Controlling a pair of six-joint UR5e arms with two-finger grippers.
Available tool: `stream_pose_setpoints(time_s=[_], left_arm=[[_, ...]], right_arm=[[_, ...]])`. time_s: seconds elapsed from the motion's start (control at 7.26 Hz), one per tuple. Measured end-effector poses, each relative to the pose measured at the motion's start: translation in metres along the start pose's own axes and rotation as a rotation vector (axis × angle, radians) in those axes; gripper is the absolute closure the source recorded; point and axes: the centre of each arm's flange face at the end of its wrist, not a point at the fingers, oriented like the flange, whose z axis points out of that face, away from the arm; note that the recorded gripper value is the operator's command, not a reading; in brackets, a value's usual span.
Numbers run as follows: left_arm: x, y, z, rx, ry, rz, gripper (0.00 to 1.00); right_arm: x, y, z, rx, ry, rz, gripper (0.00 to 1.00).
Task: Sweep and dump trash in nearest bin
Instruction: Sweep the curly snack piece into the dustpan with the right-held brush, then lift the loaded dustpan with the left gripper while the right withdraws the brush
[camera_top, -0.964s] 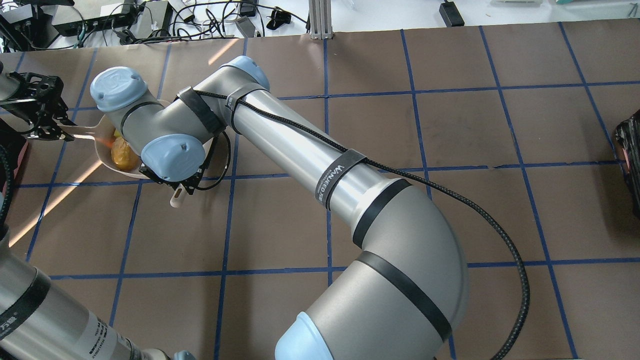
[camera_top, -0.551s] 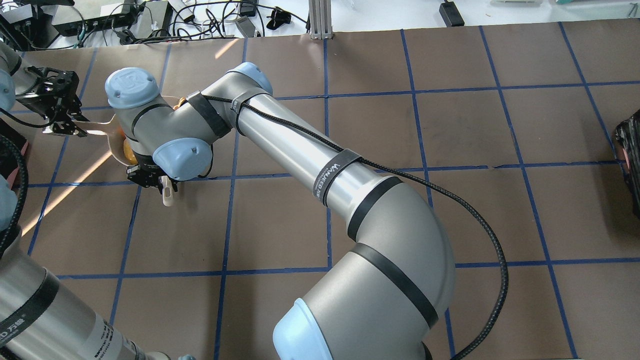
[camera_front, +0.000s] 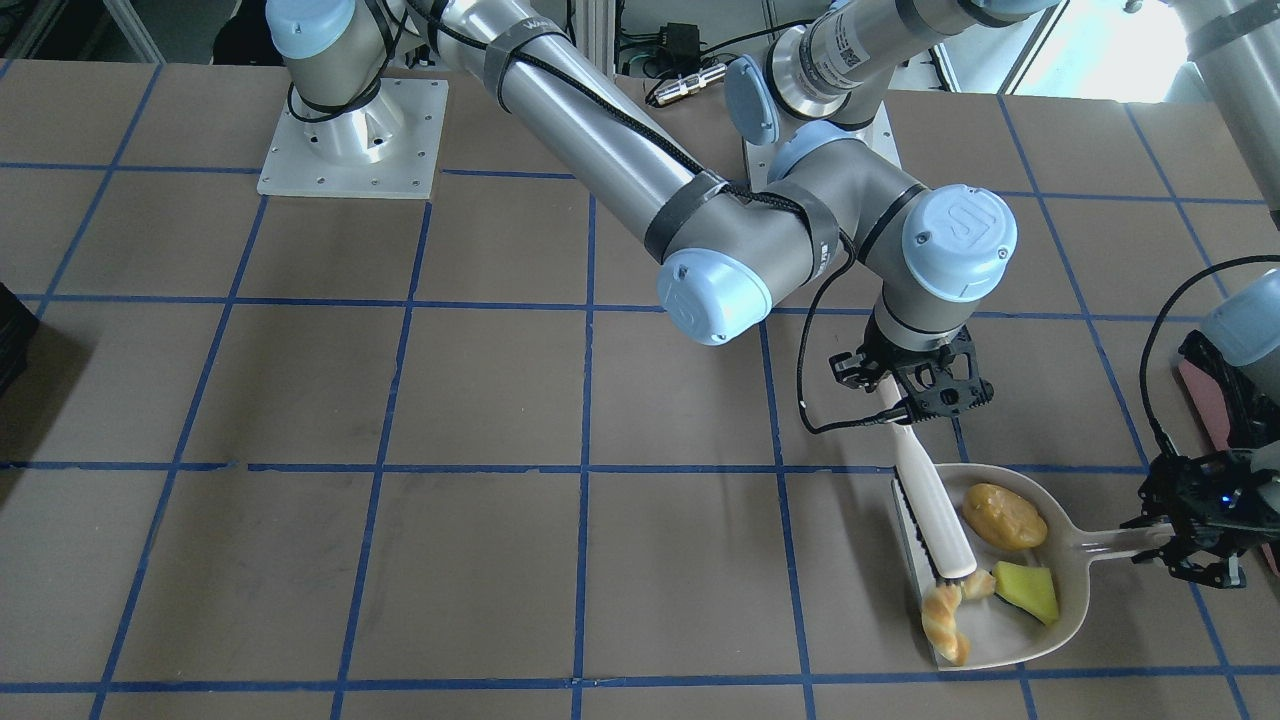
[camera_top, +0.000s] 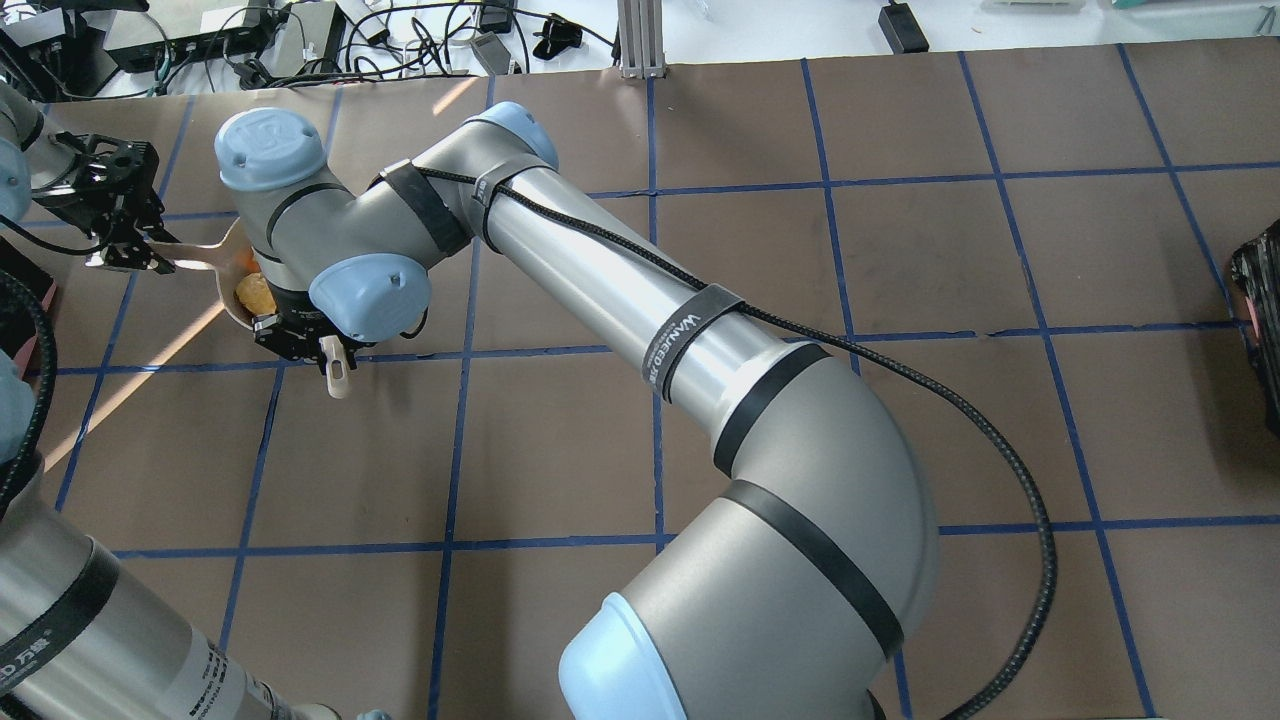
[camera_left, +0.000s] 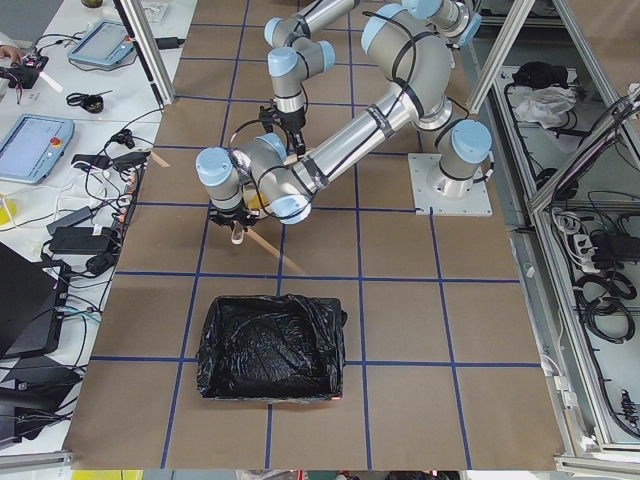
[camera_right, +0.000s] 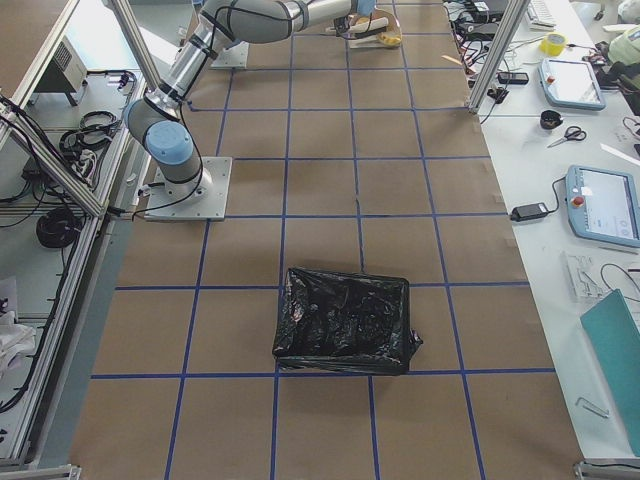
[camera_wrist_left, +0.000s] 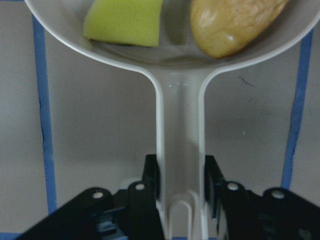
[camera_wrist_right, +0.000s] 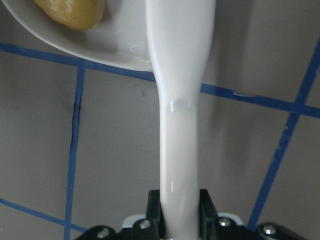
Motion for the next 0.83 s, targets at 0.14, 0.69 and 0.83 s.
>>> stream_pose_setpoints(time_s=[0.14, 0.69, 0.83], left_arm=[[0.0, 0.0, -0.001, 0.004, -0.003, 0.002, 1.0], [0.021, 0.042, -0.038, 0.115, -0.053, -0.083, 1.0], [0.033, 0.064, -0.058, 0.169, -0.056, -0.125, 1.0]], right_arm=[[0.009, 0.01, -0.016, -0.021, 0.043, 0.089, 1.0], [0.091, 0.071, -0.052, -0.1, 0.221, 0.313, 1.0], [0.126, 0.103, -0.052, -0.1, 0.233, 0.308, 1.0]])
